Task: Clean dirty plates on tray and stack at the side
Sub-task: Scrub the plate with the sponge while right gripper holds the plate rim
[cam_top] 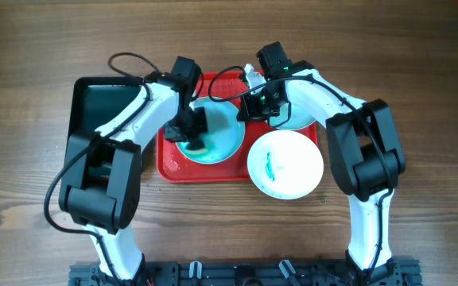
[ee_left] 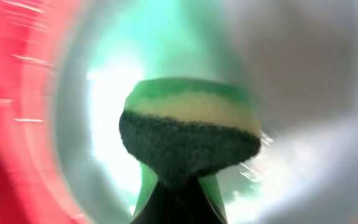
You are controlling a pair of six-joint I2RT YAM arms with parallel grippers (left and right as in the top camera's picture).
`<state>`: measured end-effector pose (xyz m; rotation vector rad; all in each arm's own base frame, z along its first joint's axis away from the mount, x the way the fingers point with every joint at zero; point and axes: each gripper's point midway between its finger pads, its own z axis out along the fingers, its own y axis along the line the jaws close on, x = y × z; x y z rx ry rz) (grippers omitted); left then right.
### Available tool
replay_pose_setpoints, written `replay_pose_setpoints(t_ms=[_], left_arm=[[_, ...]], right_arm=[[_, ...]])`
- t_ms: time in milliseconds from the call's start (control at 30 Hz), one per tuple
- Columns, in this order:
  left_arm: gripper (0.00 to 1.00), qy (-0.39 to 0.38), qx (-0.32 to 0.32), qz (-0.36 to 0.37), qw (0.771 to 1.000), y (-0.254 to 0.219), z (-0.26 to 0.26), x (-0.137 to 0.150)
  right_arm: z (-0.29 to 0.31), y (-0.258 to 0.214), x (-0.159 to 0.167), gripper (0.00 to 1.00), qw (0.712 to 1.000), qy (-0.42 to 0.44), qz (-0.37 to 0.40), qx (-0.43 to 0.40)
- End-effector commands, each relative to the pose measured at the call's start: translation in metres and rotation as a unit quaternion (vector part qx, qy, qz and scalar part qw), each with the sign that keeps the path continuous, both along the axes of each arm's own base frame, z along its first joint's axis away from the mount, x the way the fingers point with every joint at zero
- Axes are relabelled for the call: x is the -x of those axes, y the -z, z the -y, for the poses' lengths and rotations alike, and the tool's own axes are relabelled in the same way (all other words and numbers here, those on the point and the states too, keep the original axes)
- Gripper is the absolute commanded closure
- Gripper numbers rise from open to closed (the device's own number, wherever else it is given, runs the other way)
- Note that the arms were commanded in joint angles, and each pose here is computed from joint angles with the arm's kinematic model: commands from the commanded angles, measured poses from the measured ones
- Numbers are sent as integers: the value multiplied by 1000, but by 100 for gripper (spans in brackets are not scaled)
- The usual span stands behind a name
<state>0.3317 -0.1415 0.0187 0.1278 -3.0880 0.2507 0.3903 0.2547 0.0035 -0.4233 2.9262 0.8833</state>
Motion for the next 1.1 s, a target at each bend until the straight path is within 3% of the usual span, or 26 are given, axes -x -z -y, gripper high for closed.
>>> replay_pose_setpoints(t_ms=[0, 67, 167, 300, 367, 467, 500, 567, 667, 767, 833, 967, 1067], left_arm=[[96, 77, 75, 10, 994, -1, 35, 2], [96, 61, 28, 52, 996, 6, 25, -16], [96, -62, -64, 94, 992, 19, -6, -33], [96, -224, -121, 70, 964, 29, -28, -14], [96, -248, -128, 49, 959, 30, -26, -2], [96, -212, -57, -15, 976, 31, 7, 19], [96, -136, 37, -47, 989, 25, 42, 26], [96, -50, 134, -49, 988, 14, 76, 28], [96, -28, 154, -16, 988, 11, 83, 14], [96, -54, 102, 47, 992, 17, 64, -14], [96, -115, 8, 98, 988, 23, 28, -36], [96, -239, -166, 188, 938, 15, -51, -60], [96, -273, -228, 205, 912, 7, -83, -59]], right_arm=[[2, 8, 7, 96, 1000, 1, -19, -1], [2, 8, 8, 96, 1000, 1, -21, 0], [3, 9, 8, 96, 1000, 1, -21, 0], [4, 9, 7, 96, 1000, 3, -21, 2], [4, 9, 7, 96, 1000, 3, -21, 2], [5, 9, 8, 96, 1000, 3, -22, 2], [5, 9, 8, 96, 1000, 3, -24, 3], [5, 9, 8, 96, 1000, 3, -24, 3], [5, 9, 8, 96, 1000, 3, -25, 3], [5, 9, 9, 96, 1000, 3, -25, 3], [5, 9, 9, 96, 1000, 3, -25, 4], [5, 9, 9, 96, 1000, 3, -25, 4], [10, 12, 6, 96, 999, 18, -25, 21]])
